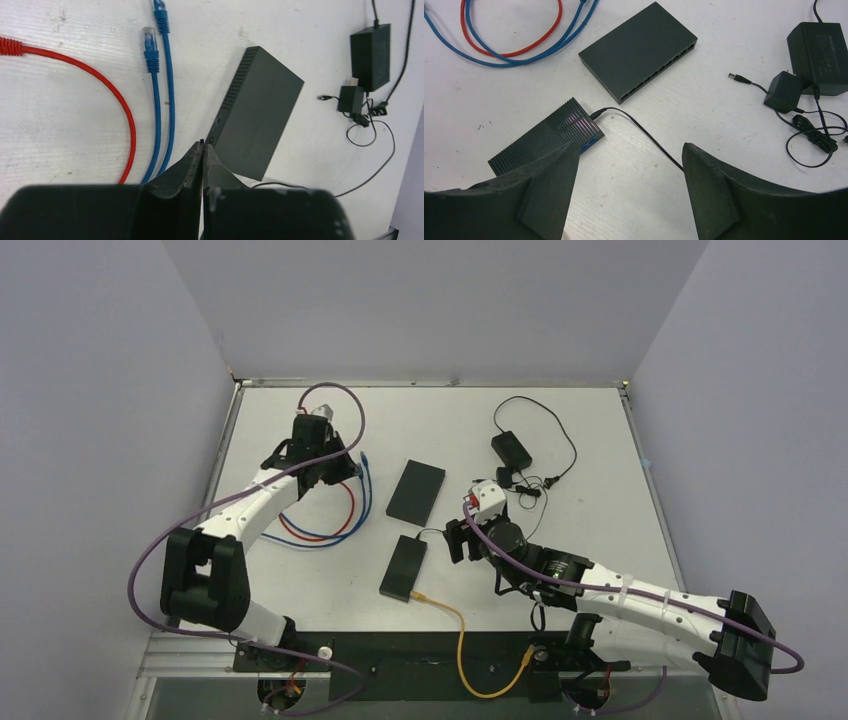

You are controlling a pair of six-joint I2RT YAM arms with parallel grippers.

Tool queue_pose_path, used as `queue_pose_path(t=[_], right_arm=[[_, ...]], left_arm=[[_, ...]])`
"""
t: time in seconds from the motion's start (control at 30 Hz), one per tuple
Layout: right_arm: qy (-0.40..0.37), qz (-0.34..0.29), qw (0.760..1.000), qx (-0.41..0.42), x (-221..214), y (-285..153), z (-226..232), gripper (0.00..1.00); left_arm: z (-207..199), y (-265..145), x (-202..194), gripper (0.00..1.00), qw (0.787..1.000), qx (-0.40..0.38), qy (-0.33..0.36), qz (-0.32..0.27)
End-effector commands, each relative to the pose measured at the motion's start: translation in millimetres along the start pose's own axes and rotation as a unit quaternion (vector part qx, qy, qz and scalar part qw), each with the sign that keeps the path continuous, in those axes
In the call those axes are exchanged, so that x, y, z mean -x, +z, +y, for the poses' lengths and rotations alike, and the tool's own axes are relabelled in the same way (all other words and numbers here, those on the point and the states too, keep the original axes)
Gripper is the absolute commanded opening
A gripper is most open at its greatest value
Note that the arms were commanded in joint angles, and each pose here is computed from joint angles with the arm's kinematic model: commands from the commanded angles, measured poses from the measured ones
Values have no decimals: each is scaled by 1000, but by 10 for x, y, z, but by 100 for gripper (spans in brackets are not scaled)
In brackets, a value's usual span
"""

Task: Insert the plug into the switch port
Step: Pick up the connector from the center of the board.

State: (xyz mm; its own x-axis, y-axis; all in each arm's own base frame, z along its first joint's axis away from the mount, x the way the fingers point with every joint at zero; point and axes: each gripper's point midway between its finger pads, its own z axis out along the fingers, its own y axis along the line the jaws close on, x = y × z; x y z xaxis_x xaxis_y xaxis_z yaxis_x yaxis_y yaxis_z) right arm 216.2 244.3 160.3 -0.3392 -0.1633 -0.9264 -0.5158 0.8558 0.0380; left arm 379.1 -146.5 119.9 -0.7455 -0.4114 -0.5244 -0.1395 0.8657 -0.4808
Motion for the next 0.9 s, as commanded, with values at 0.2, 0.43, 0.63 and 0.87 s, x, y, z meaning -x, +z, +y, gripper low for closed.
queue_pose_path(t=[0.2,0.43,0.63,0.87], right_arm=[[25,-35,999,4,310,-109,3,71],[27,-29,999,-2,271,-104,-17,72],[16,-25,999,-9,250,-92,-46,73],[8,-16,1000,-9,194,-64,-43,73]], left_arm=[[-498,-709,290,6,994,-81,48,-62],[-425,-482,309,35,996,-60,35,-59],[-290,-162,363,42,998,-17,27,-56],[-107,204,336,43,998,30,24,-39]])
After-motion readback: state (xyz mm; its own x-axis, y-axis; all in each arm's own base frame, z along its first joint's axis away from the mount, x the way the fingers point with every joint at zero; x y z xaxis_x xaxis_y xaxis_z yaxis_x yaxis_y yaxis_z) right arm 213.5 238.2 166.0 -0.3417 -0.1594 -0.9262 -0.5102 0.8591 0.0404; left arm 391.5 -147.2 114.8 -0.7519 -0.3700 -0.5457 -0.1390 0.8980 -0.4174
